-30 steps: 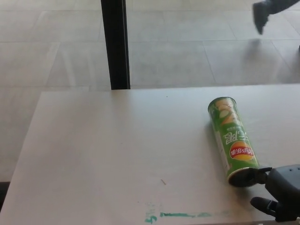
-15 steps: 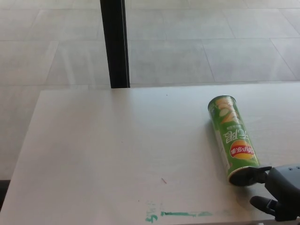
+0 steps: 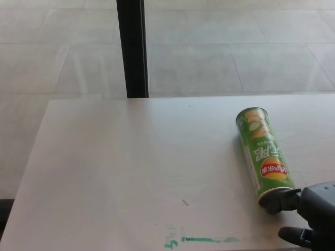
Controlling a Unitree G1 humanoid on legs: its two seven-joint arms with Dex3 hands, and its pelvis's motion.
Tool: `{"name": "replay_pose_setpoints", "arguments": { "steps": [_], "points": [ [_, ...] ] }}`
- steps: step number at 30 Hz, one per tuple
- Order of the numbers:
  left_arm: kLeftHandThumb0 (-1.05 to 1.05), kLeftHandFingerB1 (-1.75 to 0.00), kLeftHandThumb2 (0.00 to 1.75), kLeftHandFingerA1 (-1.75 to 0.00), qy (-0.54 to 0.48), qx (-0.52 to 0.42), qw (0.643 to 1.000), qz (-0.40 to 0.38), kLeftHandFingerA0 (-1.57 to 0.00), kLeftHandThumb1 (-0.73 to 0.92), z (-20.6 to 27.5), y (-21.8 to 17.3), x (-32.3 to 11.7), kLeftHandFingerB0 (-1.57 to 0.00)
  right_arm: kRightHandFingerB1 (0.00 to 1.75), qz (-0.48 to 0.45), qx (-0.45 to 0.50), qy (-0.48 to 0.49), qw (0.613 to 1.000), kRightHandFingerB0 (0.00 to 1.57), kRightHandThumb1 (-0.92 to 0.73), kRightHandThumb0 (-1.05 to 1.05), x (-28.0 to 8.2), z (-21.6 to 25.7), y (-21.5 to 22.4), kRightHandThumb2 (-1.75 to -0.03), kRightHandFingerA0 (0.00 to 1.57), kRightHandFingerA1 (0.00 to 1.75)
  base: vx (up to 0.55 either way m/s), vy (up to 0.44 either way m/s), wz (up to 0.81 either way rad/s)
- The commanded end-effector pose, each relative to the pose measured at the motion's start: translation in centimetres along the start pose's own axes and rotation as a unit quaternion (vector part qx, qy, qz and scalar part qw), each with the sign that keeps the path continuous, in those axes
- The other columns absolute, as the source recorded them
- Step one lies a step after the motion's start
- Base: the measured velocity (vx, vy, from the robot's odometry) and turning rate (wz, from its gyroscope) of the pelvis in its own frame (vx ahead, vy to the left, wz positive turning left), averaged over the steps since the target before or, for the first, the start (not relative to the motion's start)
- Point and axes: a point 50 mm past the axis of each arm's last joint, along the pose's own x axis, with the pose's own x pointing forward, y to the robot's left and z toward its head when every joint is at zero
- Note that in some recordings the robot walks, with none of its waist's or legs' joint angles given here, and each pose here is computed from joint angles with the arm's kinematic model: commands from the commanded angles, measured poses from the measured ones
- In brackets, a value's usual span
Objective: Use the right hand as a fist to push the chips tray inside its container kept in the middle of the desk
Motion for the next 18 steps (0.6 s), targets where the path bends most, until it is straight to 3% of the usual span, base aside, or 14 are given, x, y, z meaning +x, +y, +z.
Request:
{"name": "replay_pose_setpoints", "arguments": {
  "steps": [1,2,3,4,6,7,10,11,12,14,15,16,17,18],
  "points": [
    [-0.69,-0.60,1.07,-0.67,-0.002,-0.001,1.000,0.014,-0.55,0.72,0.6,0.6,0.1,-0.45,0.45,0.210,0.101,-0.091,0.968,0.54,-0.78,-0.58,-3.3,2.8,-2.8,-0.64,0.80,0.72,0.00,0.000,0.00],
    [-0.69,-0.60,1.07,-0.67,0.000,0.001,1.000,0.016,-0.55,0.72,0.5,0.7,0.1,-0.45,0.45,0.209,0.104,-0.094,0.968,0.54,-0.78,-0.58,-3.4,2.9,-3.0,-0.64,0.80,0.72,0.00,0.000,0.00],
    [-0.72,-0.48,0.70,-0.60,-0.001,0.005,1.000,0.016,-0.58,0.92,0.5,0.7,0.0,-0.46,0.45,0.201,0.110,-0.101,0.968,0.54,-0.78,-0.58,-3.5,3.0,-3.5,-0.63,0.81,0.74,0.00,0.000,0.00],
    [-0.72,-0.49,0.71,-0.60,-0.003,0.021,1.000,0.016,-0.58,0.92,0.4,0.7,0.0,-0.47,0.61,0.165,0.112,-0.116,0.973,0.49,-0.63,-0.56,-3.6,3.0,-4.9,-1.03,0.81,0.83,0.00,0.000,0.00],
    [-0.72,-0.49,0.71,-0.60,-0.003,0.024,1.000,0.017,-0.58,0.92,0.3,0.8,0.0,-0.47,0.61,0.164,0.113,-0.117,0.973,0.49,-0.63,-0.56,-3.7,3.0,-5.1,-1.03,0.81,0.83,0.00,0.000,0.00],
    [-0.71,-0.48,0.70,-0.60,0.002,0.012,1.000,0.015,-0.59,0.92,0.2,0.8,0.0,-0.46,0.47,0.143,0.127,-0.122,0.974,0.57,-0.76,-0.55,-3.7,2.8,-5.8,-0.63,0.84,0.84,0.00,0.000,0.00],
    [-0.74,-0.49,0.68,-0.59,0.001,0.006,1.000,0.012,-0.58,0.92,0.1,1.0,-0.1,-0.47,0.44,0.037,0.151,-0.102,0.982,0.55,-0.78,-0.57,-4.3,0.5,-8.8,-0.62,0.83,0.78,0.00,0.000,0.00],
    [-0.79,-0.54,0.88,-0.64,-0.002,0.012,1.000,0.011,-0.56,0.77,0.1,0.9,-0.1,-0.44,0.61,-0.001,0.175,-0.102,0.979,0.47,-0.60,-0.50,-4.4,-0.3,-9.3,-1.00,0.79,0.84,0.00,0.000,0.00],
    [-0.79,-0.54,0.88,-0.64,-0.003,0.013,1.000,0.011,-0.56,0.77,0.1,0.9,-0.1,-0.44,0.61,-0.004,0.178,-0.103,0.979,0.47,-0.60,-0.50,-4.5,-0.4,-9.4,-1.00,0.79,0.84,0.00,0.000,0.00],
    [-0.74,-0.49,0.69,-0.60,0.001,0.004,1.000,0.011,-0.58,0.92,-0.1,0.9,-0.1,-0.47,0.61,-0.024,0.196,-0.085,0.977,0.46,-0.61,-0.51,-4.7,-1.2,-9.8,-1.00,0.78,0.85,0.00,0.000,0.00],
    [-0.71,-0.60,1.09,-0.67,0.003,0.008,1.000,0.013,-0.55,0.73,-0.1,0.9,-0.1,-0.44,0.44,-0.075,0.215,-0.061,0.972,0.51,-0.73,-0.51,-5.1,-2.8,-10.2,-0.63,0.80,0.89,0.00,0.000,0.00],
    [-0.72,-0.48,0.71,-0.59,0.007,0.002,1.000,0.014,-0.59,0.92,-0.2,0.9,-0.1,-0.47,0.59,-0.100,0.228,-0.046,0.967,0.46,-0.61,-0.50,-5.3,-3.5,-10.4,-0.98,0.77,0.87,0.00,0.000,0.00],
    [-0.71,-0.49,0.69,-0.60,0.008,-0.004,1.000,0.016,-0.58,0.92,-0.2,0.9,-0.1,-0.48,0.45,-0.134,0.239,-0.031,0.961,0.49,-0.72,-0.48,-5.6,-4.6,-10.4,-0.63,0.81,0.90,0.00,0.000,0.00],
    [-0.73,-0.49,0.72,-0.60,0.003,0.009,1.000,0.015,-0.58,0.92,-0.2,0.9,-0.1,-0.46,0.58,-0.166,0.243,-0.003,0.956,0.42,-0.60,-0.48,-6.0,-5.5,-10.4,-0.99,0.79,0.85,0.00,0.000,0.00]
  ]
}}
